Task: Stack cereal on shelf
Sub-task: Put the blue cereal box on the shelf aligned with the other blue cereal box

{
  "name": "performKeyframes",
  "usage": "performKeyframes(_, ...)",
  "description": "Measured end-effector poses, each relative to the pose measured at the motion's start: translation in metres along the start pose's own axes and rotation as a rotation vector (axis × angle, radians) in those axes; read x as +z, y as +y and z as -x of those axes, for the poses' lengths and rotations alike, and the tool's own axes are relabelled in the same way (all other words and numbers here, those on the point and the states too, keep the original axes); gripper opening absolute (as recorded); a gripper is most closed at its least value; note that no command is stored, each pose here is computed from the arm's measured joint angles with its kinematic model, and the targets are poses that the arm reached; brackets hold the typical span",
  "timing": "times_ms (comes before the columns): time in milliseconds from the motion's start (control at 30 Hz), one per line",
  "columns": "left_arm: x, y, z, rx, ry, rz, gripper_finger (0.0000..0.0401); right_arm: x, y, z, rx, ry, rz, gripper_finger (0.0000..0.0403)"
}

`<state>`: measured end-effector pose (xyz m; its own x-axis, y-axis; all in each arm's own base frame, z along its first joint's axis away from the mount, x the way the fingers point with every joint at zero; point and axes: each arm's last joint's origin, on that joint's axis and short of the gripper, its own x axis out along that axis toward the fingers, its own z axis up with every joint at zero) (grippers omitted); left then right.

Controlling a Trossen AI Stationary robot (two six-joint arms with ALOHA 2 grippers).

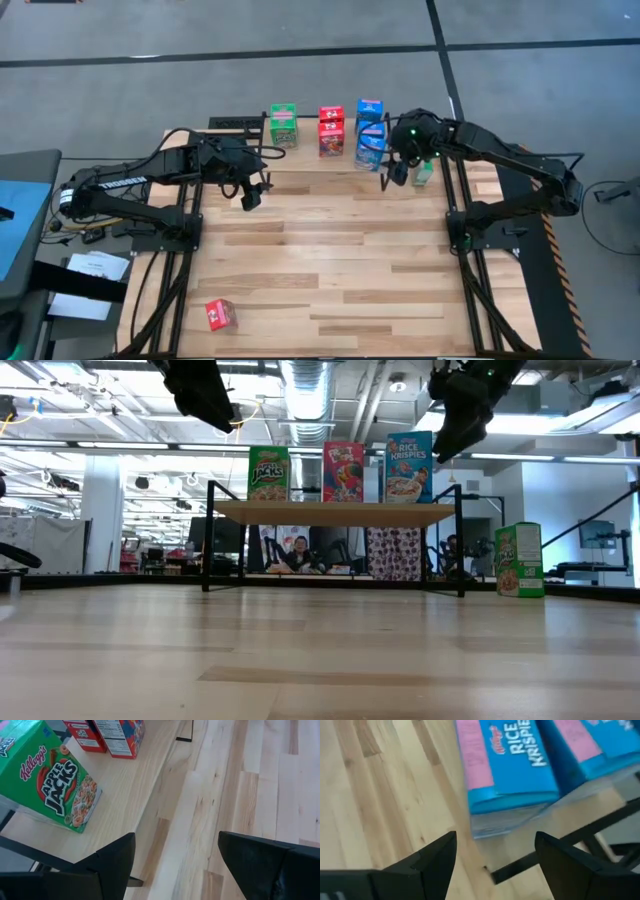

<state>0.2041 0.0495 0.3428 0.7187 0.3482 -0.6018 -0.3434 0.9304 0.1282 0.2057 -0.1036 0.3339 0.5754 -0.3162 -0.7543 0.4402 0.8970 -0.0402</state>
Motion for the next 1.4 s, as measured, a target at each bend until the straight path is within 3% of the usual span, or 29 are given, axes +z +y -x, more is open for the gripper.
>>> performKeyframes(433, 0.0, 0.0, 0.0, 0.001, -0.001, -0.003, 0.0275, 0.004, 0.022, -0.003, 0.16, -0.009, -0.086, 0.0294)
performKeyframes(800, 0.0, 0.0, 0.0, 0.0, -0.002, 0.008, 0.0275, 0.005, 0.02, -0.013, 0.151, 0.013, -0.123, 0.0294)
performKeyframes(1033, 0.0, 0.0, 0.0, 0.0, -0.002, 0.009, 0.0275, 0.006, 0.013, -0.013, 0.074, 0.006, -0.18, 0.0294)
performKeyframes(1400, 0.0, 0.0, 0.0, 0.0, -0.001, 0.009, 0.0275, 0.0, 0.03, -0.01, 0.158, 0.071, -0.227, 0.0294)
